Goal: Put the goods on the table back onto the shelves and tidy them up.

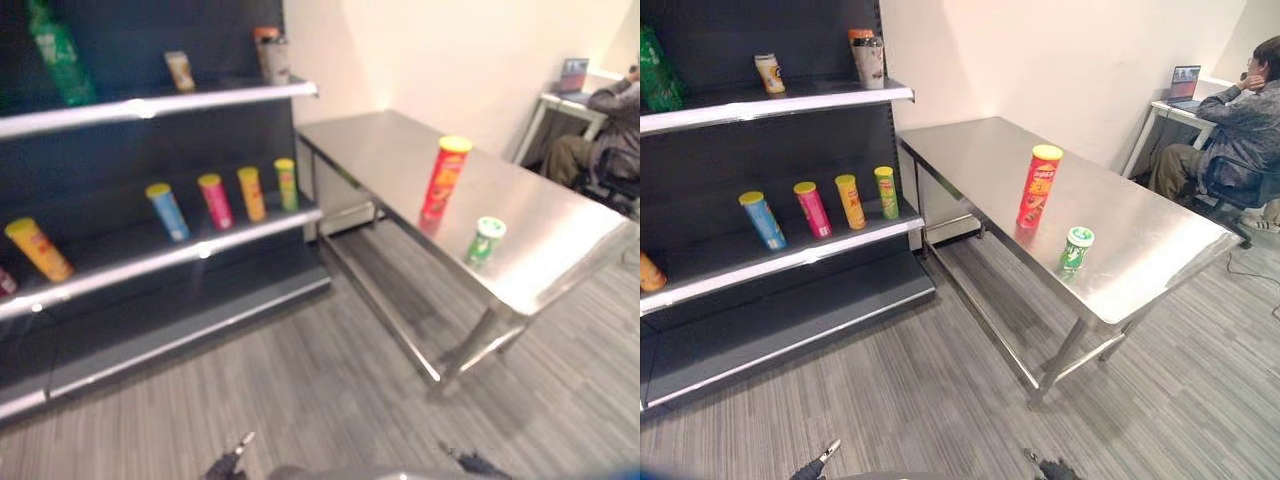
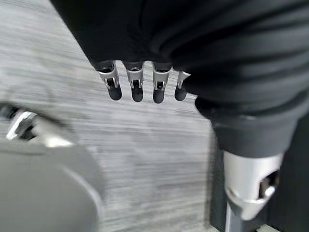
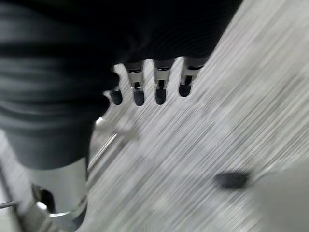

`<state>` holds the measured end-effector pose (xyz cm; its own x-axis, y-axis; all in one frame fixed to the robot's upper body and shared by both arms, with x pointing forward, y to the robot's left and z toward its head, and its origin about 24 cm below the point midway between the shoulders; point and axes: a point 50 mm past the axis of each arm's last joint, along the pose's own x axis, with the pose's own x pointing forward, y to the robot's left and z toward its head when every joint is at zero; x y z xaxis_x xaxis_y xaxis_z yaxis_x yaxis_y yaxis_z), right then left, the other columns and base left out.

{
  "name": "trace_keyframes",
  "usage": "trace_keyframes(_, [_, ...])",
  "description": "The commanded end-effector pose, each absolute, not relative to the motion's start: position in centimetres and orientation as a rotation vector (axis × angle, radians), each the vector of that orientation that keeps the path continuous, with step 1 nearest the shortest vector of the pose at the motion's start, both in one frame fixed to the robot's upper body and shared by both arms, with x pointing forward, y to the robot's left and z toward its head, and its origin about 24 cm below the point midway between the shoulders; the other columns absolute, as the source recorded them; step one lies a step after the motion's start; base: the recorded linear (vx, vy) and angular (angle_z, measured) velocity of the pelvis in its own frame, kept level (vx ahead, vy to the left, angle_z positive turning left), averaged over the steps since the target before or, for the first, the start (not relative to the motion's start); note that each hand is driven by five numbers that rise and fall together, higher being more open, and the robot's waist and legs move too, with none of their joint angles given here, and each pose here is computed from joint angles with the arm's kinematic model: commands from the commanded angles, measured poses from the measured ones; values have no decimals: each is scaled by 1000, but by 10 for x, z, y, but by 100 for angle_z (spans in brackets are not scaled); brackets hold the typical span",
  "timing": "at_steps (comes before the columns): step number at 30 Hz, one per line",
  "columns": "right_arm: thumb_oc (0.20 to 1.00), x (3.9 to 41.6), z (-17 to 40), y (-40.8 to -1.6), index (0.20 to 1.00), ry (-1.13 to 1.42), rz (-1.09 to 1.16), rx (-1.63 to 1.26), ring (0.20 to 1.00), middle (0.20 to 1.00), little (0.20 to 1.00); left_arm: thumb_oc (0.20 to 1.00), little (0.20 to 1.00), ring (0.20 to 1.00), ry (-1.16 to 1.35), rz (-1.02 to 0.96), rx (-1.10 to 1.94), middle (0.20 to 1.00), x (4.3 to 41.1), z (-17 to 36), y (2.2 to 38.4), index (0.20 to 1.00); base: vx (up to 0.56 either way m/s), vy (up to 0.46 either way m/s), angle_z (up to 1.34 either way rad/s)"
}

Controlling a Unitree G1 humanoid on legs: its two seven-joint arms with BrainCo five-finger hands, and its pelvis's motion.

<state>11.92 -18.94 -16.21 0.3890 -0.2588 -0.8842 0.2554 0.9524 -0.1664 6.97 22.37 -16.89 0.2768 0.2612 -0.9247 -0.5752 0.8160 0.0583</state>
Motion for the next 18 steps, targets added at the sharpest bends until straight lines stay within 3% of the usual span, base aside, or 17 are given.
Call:
trace_keyframes(1, [1000,150,-151,-188,1000,1002,-314,-17,1000,1000,1000,1000,1000,1000,1110,553,-351,1000,92,-167,209,1000,141,172,-63])
trace_keyframes(7, [1000,133,-156,-204,1000,1078,-301,-151,1000,1000,1000,1000,1000,1000,1058,481,-334,1000,115,-162,207,1000,174,159,-48])
trace_keyframes(13, [1000,99,-162,-226,1000,1178,-449,-63,1000,1000,1000,1000,1000,1000,1104,533,-363,1000,94,-166,213,1000,208,325,-120])
trace_keyframes(18, [1000,87,-166,-222,1000,1215,-458,-6,1000,1000,1000,1000,1000,1000,1118,385,-197,1000,101,-164,217,1000,192,341,-96])
